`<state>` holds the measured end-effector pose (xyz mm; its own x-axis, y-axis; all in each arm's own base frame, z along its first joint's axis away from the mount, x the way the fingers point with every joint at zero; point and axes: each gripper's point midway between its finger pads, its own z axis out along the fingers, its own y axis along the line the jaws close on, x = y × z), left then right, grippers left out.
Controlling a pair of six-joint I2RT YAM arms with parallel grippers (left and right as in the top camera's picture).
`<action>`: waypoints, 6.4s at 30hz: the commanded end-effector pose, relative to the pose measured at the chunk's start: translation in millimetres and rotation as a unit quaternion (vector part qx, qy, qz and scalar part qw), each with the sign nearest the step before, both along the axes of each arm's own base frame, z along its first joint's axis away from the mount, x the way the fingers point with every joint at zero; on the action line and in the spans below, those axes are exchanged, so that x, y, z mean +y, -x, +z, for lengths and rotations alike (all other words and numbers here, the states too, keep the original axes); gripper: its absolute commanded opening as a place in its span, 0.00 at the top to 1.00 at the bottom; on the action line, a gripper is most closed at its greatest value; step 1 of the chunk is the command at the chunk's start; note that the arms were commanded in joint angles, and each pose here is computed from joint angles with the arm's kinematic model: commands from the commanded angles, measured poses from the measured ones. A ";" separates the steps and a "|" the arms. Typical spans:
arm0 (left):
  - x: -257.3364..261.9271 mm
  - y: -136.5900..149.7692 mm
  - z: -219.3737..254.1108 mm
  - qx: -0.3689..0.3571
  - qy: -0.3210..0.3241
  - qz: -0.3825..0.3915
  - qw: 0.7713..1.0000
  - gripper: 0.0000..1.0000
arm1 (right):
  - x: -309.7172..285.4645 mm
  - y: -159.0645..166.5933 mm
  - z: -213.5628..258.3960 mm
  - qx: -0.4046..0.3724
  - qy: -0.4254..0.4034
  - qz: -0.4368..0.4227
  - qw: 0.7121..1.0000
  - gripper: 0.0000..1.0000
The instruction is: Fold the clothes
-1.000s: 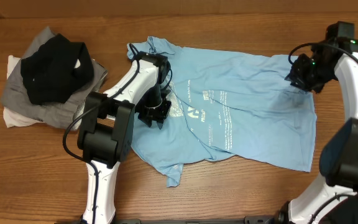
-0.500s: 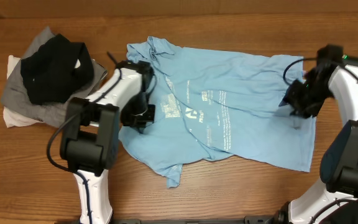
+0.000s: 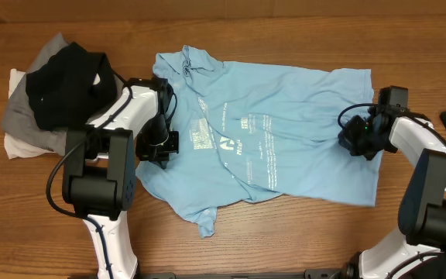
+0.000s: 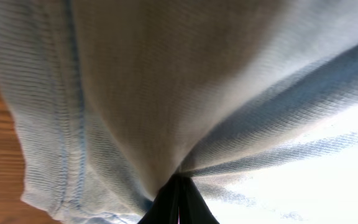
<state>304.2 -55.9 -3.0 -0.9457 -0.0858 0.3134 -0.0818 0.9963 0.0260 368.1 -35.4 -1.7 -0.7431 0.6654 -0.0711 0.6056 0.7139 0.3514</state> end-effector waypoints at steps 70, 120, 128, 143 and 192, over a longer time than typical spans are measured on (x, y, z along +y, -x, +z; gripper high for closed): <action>41.4 -10.1 14.3 -0.042 -0.036 -0.015 0.998 0.96 | -29.9 59.5 12.7 0.090 -0.033 0.104 0.990 0.66; 41.1 -14.7 13.2 -0.052 -0.034 -0.021 0.998 0.95 | -71.0 76.0 25.5 0.119 -0.050 -0.022 0.991 0.59; 41.0 -14.6 13.2 -0.051 -0.033 -0.022 0.998 0.95 | -70.3 58.9 23.3 0.077 -0.055 -0.021 0.995 0.84; 35.7 -17.8 17.6 -0.053 -0.016 -0.029 0.998 0.96 | -90.7 80.3 40.1 0.114 -0.086 -0.084 0.986 0.52; -123.7 77.1 114.3 -0.028 0.134 -0.214 0.967 0.30 | -156.6 50.1 155.4 0.039 -0.006 -0.142 0.989 0.54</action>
